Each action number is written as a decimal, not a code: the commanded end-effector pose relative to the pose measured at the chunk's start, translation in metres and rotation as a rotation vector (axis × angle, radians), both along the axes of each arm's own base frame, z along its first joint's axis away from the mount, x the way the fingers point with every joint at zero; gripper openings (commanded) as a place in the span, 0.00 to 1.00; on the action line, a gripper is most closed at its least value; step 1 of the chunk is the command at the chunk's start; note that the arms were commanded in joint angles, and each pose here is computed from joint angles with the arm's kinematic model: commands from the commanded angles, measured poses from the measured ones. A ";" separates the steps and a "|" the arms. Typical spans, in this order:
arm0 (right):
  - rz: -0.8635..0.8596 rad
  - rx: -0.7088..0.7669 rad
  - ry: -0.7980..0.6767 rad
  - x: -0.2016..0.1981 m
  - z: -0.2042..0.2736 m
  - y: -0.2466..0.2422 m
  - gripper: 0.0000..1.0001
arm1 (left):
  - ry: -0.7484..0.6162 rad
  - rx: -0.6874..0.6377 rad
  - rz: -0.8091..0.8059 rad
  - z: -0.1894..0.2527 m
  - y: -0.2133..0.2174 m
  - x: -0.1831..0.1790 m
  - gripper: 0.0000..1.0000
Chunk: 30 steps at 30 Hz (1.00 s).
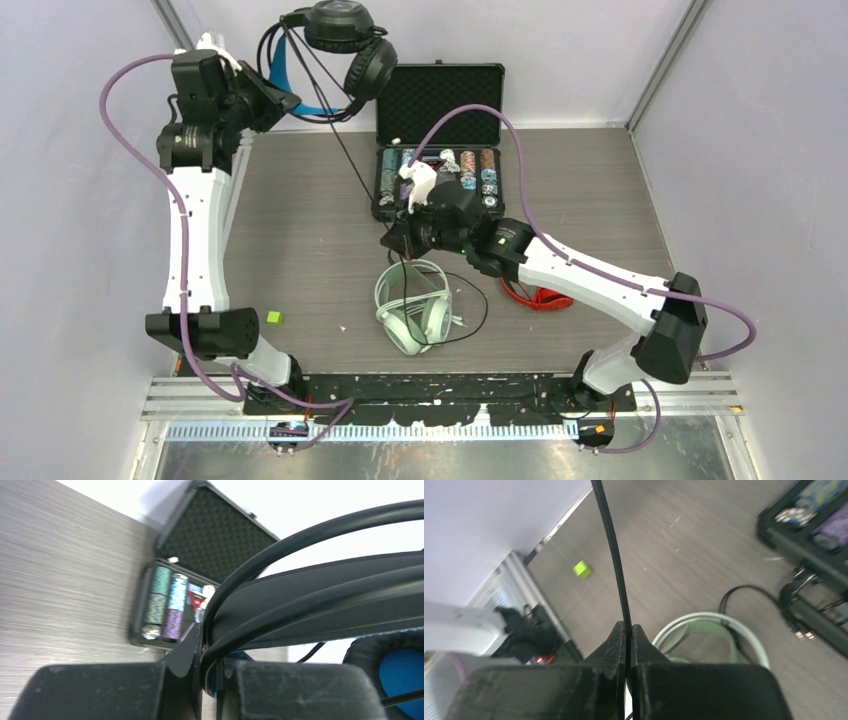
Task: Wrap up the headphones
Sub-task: Wrap the headphones cable around the headphones.
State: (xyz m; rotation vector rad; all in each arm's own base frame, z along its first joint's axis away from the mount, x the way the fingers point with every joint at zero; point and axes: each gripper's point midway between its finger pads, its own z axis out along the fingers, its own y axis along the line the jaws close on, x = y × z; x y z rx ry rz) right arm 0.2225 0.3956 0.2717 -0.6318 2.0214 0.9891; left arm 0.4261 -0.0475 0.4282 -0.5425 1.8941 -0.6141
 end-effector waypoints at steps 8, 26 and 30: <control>-0.273 0.009 -0.335 0.110 0.007 -0.017 0.00 | -0.162 -0.177 -0.111 0.070 -0.029 -0.042 0.00; -0.551 0.110 -0.324 0.187 0.015 -0.118 0.01 | -0.104 -0.086 -0.181 0.059 -0.033 -0.065 0.00; -0.599 0.116 -0.294 0.196 0.007 -0.135 0.01 | -0.123 -0.085 -0.189 0.065 -0.034 -0.069 0.00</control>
